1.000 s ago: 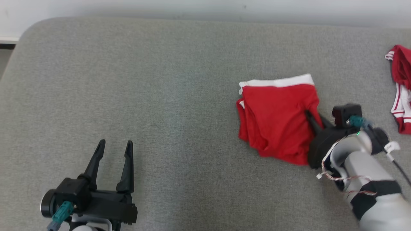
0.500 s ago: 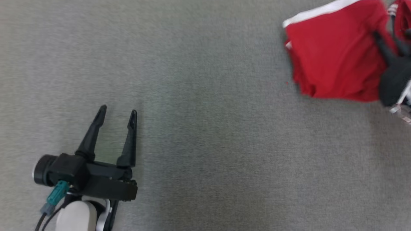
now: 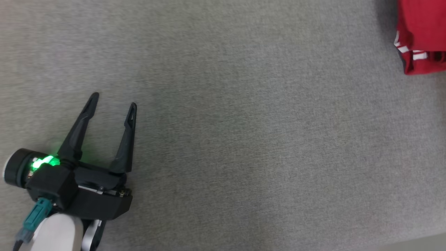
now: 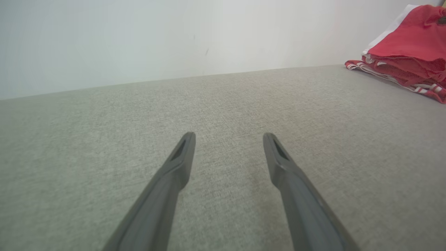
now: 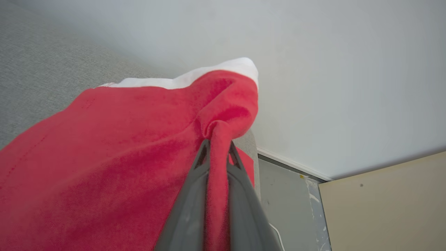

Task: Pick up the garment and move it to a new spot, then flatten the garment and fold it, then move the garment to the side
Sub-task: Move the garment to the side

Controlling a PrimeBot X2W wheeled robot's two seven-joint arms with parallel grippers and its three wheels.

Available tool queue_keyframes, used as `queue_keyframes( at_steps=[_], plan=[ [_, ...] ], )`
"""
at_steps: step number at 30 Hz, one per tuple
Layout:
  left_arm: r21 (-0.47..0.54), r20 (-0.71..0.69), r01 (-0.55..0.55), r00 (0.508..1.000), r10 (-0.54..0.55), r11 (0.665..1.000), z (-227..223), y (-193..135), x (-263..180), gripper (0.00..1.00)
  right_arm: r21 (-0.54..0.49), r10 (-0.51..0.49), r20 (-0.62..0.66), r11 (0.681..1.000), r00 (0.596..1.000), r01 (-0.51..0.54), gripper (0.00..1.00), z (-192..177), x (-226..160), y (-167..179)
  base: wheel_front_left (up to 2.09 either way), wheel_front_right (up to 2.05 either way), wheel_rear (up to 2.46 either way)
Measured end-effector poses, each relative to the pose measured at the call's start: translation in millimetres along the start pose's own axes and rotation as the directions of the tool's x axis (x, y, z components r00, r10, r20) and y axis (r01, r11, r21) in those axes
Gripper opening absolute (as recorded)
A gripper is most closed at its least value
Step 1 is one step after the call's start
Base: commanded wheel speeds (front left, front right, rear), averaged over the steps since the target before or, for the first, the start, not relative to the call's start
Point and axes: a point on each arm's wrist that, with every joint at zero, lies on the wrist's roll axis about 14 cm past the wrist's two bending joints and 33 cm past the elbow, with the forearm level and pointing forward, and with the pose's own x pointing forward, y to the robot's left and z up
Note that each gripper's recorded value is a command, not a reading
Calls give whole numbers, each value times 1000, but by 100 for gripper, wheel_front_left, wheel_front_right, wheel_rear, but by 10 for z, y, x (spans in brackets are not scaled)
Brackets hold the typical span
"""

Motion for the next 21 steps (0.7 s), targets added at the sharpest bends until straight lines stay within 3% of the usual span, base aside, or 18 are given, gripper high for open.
queue_keyframes(
  at_steps=[7,14,15,16,17,21],
  plan=[
    [-43,6,63,998,-63,997,-90,-185,140,100,-91,-71,-77,994,995,64,0,-141,-27,-345,0,0,0],
    [-61,3,70,998,-70,996,-142,-198,164,100,-136,-102,-158,987,982,81,0,-329,6,-472,0,0,0],
    [-60,1,66,998,-66,996,-148,-189,160,100,-133,-104,-156,988,982,84,39,-333,19,-478,0,0,0],
    [-60,0,63,998,-63,996,-153,-182,157,100,-137,-105,-155,987,982,84,95,-327,34,-480,0,0,0],
    [-61,-1,60,998,-60,996,-157,-173,154,100,-140,-106,-153,987,983,84,100,-326,48,-482,0,0,0],
    [-63,-1,49,999,-49,997,-169,-140,146,100,-157,-135,-109,981,985,117,100,-237,94,-571,0,0,0]
  ],
)
